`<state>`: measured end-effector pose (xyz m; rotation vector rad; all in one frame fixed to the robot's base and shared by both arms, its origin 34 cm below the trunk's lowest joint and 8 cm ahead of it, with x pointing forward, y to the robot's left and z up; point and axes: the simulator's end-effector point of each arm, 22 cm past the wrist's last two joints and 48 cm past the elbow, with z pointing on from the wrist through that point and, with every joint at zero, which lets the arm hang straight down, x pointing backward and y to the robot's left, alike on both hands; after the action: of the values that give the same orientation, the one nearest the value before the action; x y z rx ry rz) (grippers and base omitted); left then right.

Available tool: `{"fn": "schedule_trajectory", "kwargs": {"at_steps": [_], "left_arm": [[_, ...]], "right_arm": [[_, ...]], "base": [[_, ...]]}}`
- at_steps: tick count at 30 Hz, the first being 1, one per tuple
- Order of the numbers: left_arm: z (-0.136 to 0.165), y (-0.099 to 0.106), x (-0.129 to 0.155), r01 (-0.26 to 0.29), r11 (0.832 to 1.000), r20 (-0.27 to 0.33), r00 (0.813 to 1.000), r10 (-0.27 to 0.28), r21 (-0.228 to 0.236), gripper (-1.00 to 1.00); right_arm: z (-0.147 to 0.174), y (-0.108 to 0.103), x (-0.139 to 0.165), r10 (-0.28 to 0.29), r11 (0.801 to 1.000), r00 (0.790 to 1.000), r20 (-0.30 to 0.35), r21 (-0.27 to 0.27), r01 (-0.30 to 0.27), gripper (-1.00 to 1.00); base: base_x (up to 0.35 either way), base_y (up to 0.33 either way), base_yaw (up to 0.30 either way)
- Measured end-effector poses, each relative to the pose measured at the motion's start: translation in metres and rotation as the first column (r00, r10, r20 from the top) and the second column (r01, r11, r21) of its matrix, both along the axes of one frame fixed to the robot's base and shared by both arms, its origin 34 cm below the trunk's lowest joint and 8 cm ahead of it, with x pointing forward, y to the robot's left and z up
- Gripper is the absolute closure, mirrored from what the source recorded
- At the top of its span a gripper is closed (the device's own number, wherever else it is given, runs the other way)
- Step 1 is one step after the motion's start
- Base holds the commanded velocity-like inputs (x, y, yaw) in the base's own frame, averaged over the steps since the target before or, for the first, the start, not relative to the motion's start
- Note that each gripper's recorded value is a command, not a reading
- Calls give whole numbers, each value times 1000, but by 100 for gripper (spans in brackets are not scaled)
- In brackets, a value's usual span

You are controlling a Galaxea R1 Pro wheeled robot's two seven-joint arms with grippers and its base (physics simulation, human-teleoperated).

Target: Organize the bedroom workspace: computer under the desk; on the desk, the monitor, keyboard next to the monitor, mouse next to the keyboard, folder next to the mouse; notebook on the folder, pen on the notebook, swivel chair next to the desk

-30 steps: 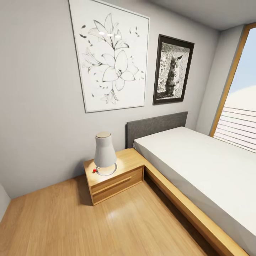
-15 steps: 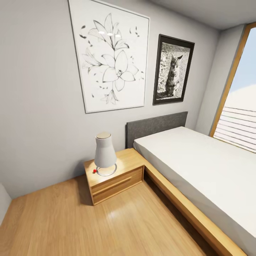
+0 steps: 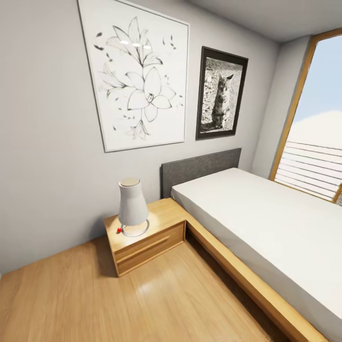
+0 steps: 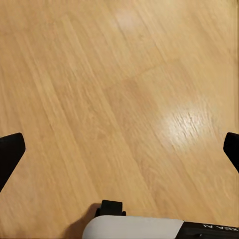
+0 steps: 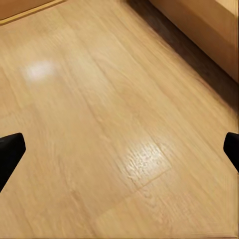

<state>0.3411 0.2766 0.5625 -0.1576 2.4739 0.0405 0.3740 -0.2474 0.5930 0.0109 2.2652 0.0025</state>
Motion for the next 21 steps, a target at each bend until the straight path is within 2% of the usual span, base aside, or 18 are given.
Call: {"fn": "schedule_trajectory", "kwargs": {"at_steps": [5,21], "left_arm": [[0,0,0,0,1000,0,1000,0,0,-100],[0,0,0,1,1000,0,1000,-1,0,-100]], "right_arm": [[0,-2,0,1,1000,1000,1,-3,-1,-100],[0,-5,0,1,1000,1000,2,-8,-1,-100]], "base": [[173,0,-264],[295,0,-265]]}}
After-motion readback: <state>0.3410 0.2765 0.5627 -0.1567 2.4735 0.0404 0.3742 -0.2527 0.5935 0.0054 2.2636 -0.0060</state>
